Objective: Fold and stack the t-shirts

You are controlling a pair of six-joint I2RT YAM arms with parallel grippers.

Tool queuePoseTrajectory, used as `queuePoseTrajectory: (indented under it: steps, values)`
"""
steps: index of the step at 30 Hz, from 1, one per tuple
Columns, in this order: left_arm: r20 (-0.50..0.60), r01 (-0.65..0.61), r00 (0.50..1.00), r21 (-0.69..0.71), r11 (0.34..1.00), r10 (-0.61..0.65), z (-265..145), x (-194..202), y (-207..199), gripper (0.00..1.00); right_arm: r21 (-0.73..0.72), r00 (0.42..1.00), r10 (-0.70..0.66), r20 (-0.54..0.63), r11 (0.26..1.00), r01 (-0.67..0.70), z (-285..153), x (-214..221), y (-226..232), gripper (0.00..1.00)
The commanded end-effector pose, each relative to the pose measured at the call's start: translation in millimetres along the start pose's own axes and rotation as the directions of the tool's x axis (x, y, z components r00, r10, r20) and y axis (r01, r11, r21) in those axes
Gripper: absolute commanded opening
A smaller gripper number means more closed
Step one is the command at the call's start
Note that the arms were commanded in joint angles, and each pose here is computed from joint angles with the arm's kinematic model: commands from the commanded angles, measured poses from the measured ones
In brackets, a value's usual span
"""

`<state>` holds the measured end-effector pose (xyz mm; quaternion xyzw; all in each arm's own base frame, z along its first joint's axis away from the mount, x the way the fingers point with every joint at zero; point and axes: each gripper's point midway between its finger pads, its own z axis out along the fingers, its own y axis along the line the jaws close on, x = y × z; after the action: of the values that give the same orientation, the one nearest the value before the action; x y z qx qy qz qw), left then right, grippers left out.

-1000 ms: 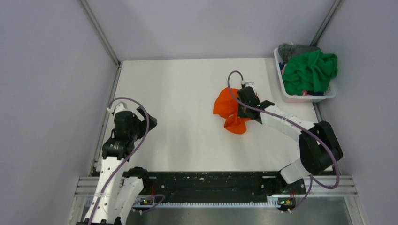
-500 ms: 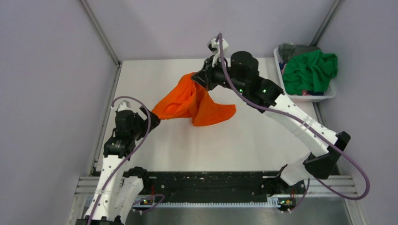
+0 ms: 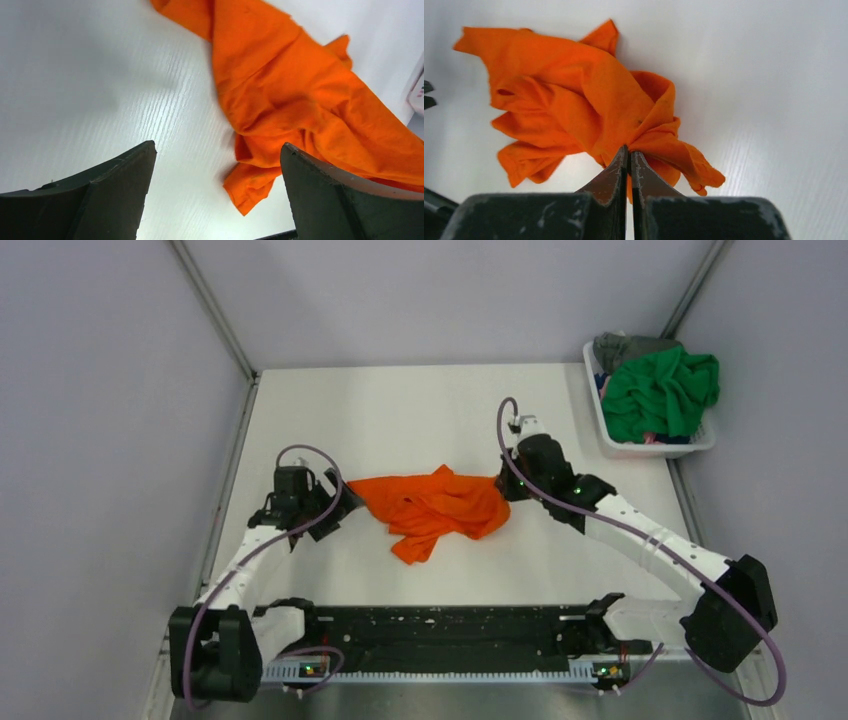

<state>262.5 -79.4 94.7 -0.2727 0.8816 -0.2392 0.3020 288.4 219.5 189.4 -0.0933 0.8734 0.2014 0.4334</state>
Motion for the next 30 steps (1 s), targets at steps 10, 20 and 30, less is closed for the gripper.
queuePoseTrajectory:
  steps: [10, 20, 30]
  values:
    - [-0.063, 0.047, 0.997, -0.035, 0.998, -0.049, 71.1, -18.8, -0.4, 0.98, 0.211, 0.997, 0.077, -0.003, 0.975, -0.074, 10.8, 35.6, -55.3, 0.00]
    - [-0.180, -0.012, 0.984, -0.071, 0.997, -0.001, 133.9, -7.2, -23.1, 0.07, 0.263, 0.998, 0.064, 0.010, 0.963, -0.064, 12.2, 35.2, -67.6, 0.00]
    - [0.467, -0.278, 0.862, 0.115, 0.954, 0.196, -47.6, -212.2, -209.6, 0.00, 0.150, 0.882, 0.053, 0.468, 0.979, -0.138, -66.3, -194.8, -54.2, 0.00]
